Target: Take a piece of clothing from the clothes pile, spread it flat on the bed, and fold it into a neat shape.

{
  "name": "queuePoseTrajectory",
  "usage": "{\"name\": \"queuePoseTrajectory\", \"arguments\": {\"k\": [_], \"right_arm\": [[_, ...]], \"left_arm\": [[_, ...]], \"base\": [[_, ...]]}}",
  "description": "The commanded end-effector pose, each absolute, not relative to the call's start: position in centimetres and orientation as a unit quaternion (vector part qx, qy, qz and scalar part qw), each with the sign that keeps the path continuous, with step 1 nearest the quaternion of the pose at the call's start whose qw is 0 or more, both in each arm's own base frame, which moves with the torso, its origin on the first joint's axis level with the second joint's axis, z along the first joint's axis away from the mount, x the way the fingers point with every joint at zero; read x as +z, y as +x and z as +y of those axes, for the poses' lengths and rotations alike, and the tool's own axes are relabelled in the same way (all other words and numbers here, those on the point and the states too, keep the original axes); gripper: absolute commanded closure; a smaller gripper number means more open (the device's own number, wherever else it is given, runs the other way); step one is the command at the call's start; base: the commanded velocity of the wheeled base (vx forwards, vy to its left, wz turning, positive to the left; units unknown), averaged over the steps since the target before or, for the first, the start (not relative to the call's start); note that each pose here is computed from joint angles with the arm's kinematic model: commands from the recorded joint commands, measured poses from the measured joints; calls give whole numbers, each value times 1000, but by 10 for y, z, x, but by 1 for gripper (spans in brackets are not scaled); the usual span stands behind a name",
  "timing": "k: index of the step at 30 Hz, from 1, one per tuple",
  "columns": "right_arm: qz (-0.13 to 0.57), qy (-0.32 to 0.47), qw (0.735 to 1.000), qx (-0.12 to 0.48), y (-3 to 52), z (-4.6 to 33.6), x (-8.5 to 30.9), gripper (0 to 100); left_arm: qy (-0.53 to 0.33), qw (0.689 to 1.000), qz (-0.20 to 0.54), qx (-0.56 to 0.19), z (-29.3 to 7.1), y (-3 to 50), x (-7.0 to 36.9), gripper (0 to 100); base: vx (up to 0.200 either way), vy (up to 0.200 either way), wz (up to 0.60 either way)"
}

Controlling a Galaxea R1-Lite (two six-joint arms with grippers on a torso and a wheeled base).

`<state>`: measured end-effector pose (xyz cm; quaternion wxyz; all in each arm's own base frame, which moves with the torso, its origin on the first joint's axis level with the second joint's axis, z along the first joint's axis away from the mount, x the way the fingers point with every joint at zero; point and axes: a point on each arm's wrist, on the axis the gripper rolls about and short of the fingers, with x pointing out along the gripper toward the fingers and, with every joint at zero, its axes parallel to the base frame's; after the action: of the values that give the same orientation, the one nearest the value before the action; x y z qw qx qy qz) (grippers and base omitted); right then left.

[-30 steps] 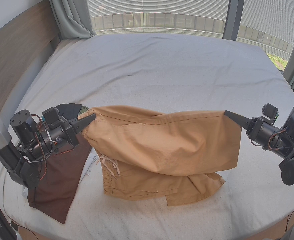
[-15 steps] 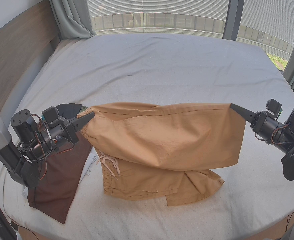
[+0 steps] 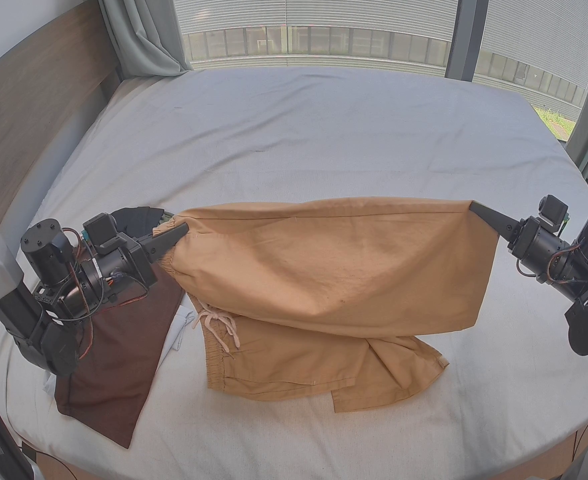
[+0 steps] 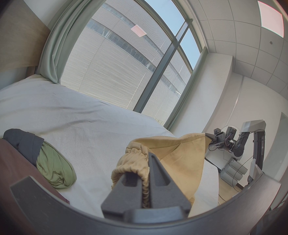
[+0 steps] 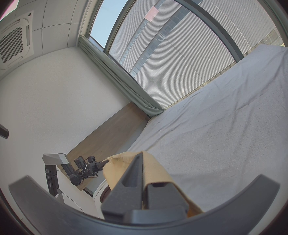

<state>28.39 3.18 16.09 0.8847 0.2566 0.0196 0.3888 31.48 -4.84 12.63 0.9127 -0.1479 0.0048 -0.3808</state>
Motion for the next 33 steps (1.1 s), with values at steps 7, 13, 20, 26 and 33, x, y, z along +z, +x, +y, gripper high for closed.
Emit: {"name": "queuePoseTrajectory", "arguments": {"k": [7,13,20,26,33], "right_arm": [[22,259,888,379,288,27,157,100],[26,260,889,376,290,25,154,100],[28,261,890,373,291,24,153,100],[27,260,890,372,291,23,153,100],[23,258,888,380,292,27,156,100]], "left_arm": [[-148,913,3,-379,-47,317,126,100],[-148,915,-1,-375,-44,319,128,100],[-161,914,1,-373,-43,320,129,100],[-161,914,1,-372,-42,320,129,100],[-160,916,-2,-369,-42,320,130,100]], "base": [[0,0,0],[0,0,0],[0,0,0],[0,0,0],[0,0,0]]}}
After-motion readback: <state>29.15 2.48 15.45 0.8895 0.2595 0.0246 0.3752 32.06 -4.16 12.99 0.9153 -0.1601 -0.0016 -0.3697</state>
